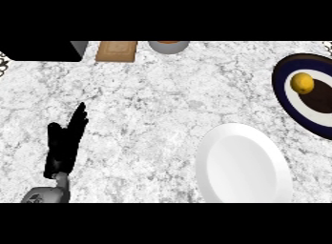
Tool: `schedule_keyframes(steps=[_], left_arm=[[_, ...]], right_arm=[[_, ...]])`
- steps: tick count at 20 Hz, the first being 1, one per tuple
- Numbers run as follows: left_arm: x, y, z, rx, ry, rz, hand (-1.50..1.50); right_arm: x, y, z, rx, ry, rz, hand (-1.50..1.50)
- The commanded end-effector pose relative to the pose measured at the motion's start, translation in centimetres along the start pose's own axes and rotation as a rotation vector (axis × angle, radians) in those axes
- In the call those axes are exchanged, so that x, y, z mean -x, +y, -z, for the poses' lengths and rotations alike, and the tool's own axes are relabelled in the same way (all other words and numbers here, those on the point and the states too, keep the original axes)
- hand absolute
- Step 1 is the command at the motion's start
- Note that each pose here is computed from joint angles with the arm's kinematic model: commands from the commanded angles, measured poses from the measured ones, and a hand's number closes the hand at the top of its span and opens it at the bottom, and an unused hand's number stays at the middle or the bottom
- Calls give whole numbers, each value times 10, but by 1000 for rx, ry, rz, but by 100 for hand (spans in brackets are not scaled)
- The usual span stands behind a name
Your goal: Pick the lemon from the plate and place it in the plate
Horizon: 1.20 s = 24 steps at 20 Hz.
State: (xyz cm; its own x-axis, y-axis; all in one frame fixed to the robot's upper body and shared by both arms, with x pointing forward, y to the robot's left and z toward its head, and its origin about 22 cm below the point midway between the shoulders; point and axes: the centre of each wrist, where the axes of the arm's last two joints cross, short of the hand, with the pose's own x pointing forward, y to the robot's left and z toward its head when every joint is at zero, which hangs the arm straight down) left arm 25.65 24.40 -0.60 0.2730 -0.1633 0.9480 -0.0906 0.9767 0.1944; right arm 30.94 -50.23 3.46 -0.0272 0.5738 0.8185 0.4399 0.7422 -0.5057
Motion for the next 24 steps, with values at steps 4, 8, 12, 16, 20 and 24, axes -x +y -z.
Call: schedule_keyframes(steps=[4, 8, 12, 16, 20, 24], left_arm=[[0, 11, -4, 4, -1, 5, 0], [4, 3, 1, 3, -8, 4, 0], [-3, 14, -3, -12, -3, -6, 0], [3, -1, 0, 1, 7, -17, 0], [1, 4, -7, 11, -13, 10, 0], [6, -8, -14, 2, -16, -8, 0]], right_arm=[[10, -20, -10, 24, 56, -55, -150], [13, -31, -14, 59, 34, -60, -150], [16, -29, -18, 80, 66, -73, -150], [27, -56, -35, 128, 35, -38, -150], [26, -83, -39, 134, 47, -38, -150], [20, -76, -30, 219, 87, -78, -150]])
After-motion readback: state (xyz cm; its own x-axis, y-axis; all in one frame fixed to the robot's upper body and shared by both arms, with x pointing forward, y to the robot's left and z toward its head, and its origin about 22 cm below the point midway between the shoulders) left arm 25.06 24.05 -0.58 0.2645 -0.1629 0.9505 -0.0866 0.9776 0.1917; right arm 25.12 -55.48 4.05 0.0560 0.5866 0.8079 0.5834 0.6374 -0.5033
